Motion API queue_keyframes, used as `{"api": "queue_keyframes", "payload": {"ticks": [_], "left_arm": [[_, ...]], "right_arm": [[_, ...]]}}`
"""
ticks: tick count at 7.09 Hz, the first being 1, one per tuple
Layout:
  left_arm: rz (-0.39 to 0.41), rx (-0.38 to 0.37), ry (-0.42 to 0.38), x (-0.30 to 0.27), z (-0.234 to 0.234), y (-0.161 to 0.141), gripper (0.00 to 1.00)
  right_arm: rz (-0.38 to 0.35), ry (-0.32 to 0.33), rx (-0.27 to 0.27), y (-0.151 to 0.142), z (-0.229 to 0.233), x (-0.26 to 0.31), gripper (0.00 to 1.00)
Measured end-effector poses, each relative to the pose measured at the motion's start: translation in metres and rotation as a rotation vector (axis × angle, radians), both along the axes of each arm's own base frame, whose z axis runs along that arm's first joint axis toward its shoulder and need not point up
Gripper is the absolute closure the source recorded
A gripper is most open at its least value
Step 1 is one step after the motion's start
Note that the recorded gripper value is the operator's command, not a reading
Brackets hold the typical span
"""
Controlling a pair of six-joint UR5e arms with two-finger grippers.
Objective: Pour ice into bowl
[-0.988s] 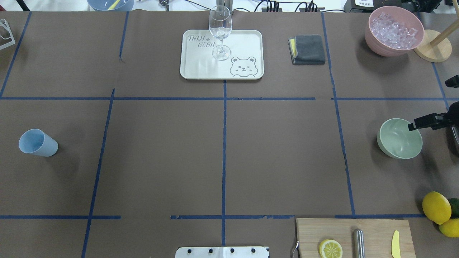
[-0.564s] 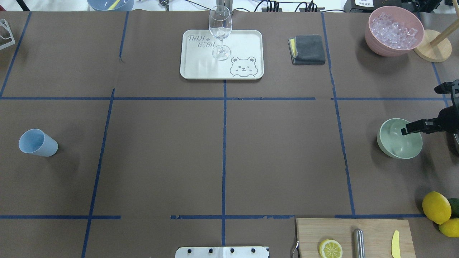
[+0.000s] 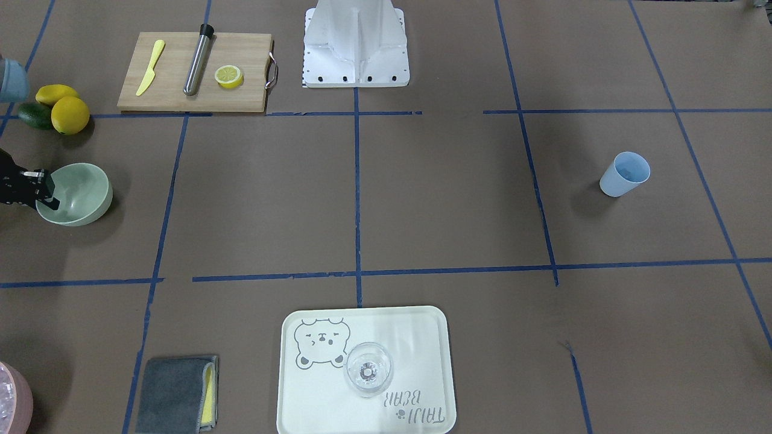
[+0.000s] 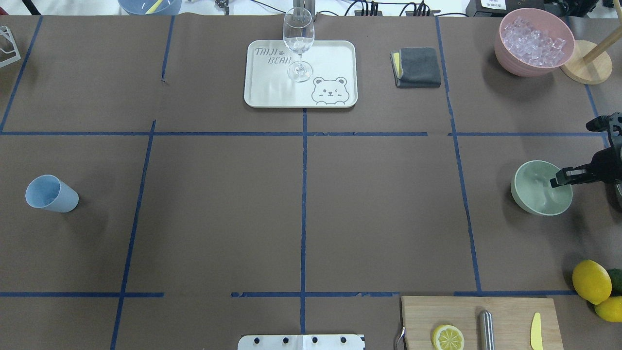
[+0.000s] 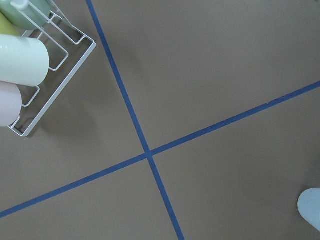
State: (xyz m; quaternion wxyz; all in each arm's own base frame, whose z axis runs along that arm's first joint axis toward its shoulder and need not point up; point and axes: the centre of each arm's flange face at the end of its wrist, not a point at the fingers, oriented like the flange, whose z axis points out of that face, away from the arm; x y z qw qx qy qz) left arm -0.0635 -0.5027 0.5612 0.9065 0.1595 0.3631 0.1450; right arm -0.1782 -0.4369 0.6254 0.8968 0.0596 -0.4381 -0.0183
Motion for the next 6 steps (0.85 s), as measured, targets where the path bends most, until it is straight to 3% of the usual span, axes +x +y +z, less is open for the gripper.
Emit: {"api": "queue_keyframes", "payload": {"ticks": [2, 3, 6], "left_arm": [[0.003, -0.004, 0.016, 0.001, 0.002, 0.001, 0.00], [0.006, -0.001, 0.027, 0.002, 0.001, 0.003, 0.00], [0.016, 0.063, 0.058, 0.004, 0.009, 0.015, 0.00]], "right_arm": [[0.021, -0.079, -0.002, -0.008, -0.058, -0.010, 1.00], [0.075, -0.148, -0.052, -0.015, -0.110, -0.031, 1.00], [0.150, -0.323, -0.153, 0.020, -0.280, -0.191, 1.00]]}}
